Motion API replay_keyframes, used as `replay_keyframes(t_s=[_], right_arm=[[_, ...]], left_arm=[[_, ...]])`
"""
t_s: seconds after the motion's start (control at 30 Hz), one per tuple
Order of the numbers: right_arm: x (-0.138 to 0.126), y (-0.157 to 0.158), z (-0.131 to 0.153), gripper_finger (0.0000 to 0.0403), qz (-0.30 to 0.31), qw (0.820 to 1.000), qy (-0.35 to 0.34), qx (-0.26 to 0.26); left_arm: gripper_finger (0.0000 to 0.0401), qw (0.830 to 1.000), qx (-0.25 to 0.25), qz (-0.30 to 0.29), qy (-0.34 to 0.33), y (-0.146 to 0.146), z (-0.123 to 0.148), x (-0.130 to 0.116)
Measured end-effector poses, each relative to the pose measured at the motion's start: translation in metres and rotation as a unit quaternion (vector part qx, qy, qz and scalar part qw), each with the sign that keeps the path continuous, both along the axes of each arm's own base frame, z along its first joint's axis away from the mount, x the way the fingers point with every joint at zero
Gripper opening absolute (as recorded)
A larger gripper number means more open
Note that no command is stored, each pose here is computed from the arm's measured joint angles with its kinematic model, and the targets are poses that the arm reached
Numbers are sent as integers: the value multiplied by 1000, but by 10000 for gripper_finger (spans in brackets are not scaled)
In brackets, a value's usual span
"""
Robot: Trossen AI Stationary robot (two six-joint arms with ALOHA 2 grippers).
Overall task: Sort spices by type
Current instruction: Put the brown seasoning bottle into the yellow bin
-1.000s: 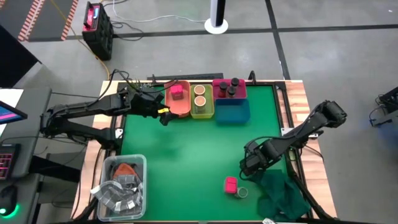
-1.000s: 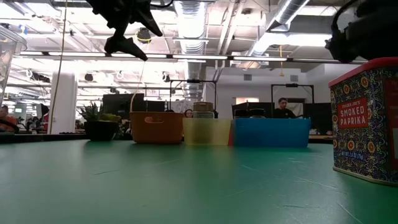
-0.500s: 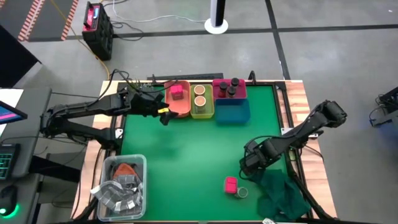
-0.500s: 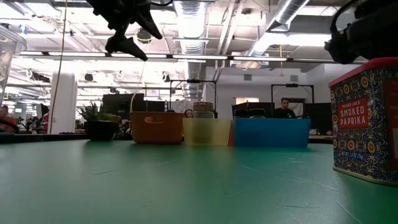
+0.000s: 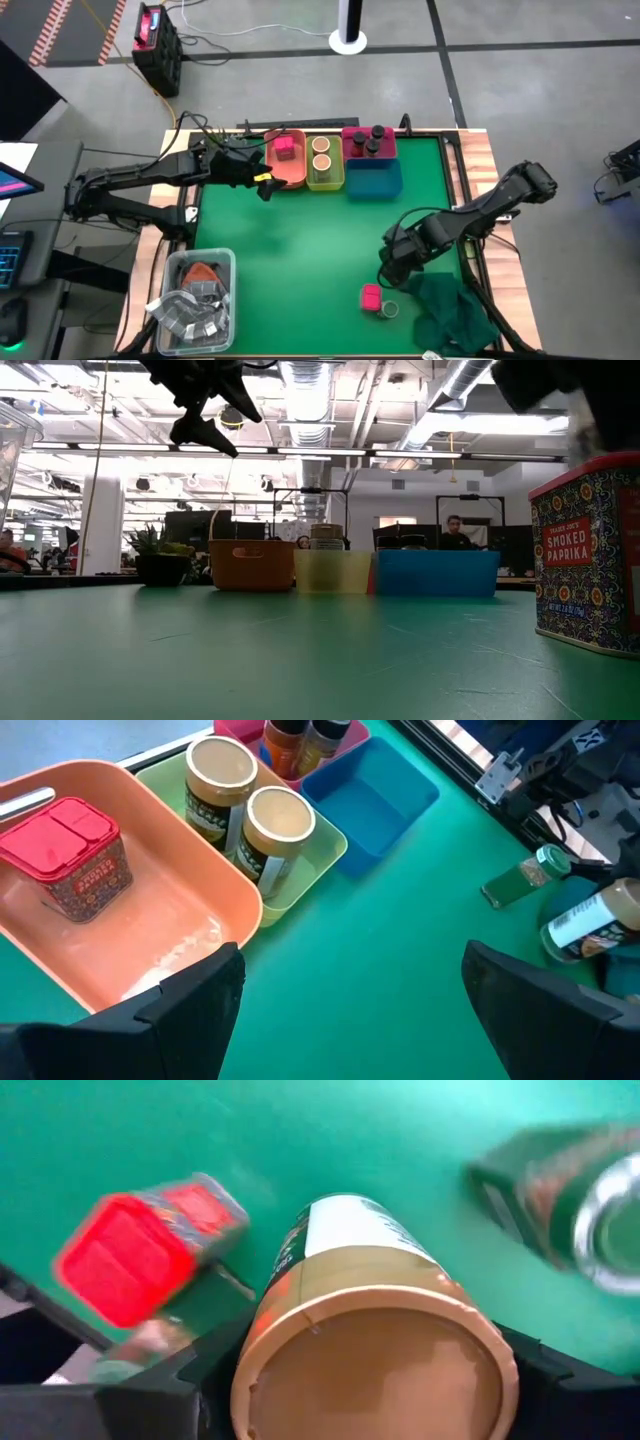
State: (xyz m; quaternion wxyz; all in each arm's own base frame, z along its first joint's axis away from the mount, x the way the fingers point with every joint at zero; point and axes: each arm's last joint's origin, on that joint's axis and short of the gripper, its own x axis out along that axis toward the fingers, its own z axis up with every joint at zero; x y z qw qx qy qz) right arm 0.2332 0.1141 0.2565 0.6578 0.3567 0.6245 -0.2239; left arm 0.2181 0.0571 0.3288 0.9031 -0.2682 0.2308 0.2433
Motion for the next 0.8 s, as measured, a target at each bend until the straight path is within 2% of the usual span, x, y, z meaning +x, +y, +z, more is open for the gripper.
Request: replay_keyframes(t_s=[0.2, 0.37, 0.63, 0.8], right_arm=[[15, -18, 18, 301, 36, 996, -61, -46], [33, -58, 25, 301, 61, 989, -102, -92], [58, -144, 34, 301, 22, 967, -200, -157], [57, -184, 38, 301, -3, 955, -216, -206]], left_arm=[[357, 1000, -2, -2, 0, 0, 0, 0], [357, 1000, -14, -20, -3, -1, 0, 0], [357, 999, -17, -27, -2, -2, 0, 0], [357, 999, -20, -30, 2, -2, -1, 0]])
